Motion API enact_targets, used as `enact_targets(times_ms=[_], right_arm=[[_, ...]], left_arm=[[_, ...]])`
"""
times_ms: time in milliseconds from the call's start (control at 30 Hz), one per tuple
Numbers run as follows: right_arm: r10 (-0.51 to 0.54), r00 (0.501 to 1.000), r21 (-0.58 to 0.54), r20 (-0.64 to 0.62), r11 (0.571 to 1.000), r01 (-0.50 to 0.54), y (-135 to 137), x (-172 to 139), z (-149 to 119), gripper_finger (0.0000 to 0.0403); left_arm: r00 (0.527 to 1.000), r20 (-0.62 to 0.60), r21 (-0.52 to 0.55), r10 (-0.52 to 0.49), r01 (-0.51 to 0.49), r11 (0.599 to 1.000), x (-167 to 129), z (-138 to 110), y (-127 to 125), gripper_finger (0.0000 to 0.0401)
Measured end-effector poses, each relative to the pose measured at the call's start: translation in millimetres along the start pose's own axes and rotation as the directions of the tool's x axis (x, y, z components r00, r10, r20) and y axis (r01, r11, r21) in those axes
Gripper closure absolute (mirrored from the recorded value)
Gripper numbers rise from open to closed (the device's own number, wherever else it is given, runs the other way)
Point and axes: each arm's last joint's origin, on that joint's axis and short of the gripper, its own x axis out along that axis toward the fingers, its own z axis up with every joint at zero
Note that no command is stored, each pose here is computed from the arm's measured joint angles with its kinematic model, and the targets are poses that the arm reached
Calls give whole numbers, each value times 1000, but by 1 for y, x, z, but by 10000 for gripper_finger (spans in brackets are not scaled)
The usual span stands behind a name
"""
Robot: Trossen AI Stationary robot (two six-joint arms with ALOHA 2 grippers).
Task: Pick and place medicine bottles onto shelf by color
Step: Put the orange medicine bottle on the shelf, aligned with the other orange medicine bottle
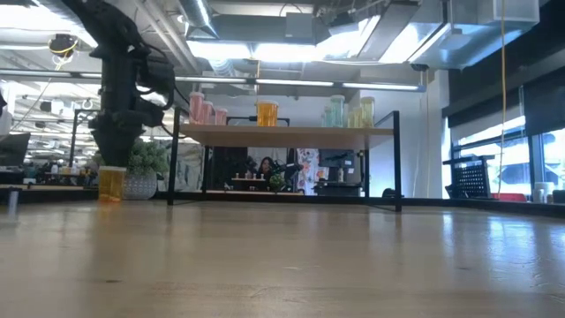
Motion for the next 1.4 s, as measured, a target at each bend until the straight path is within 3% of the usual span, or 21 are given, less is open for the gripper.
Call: enact_targets(times_ms=[800, 1233, 1400], right_arm=[[0, 1000, 0, 0, 1000, 0, 0, 0, 0, 241], [0, 1000, 0, 1, 1000, 0, 0, 0, 0, 241], [0, 1000, 1, 0, 1000, 0, 0, 0, 0, 241]], left_arm=[[1000, 13, -55, 0, 0, 998, 15, -6, -2, 96], [1000, 0, -53, 4, -4, 999, 15, -7, -2, 187], [999, -35, -50, 4, -6, 999, 15, -11, -2, 201]])
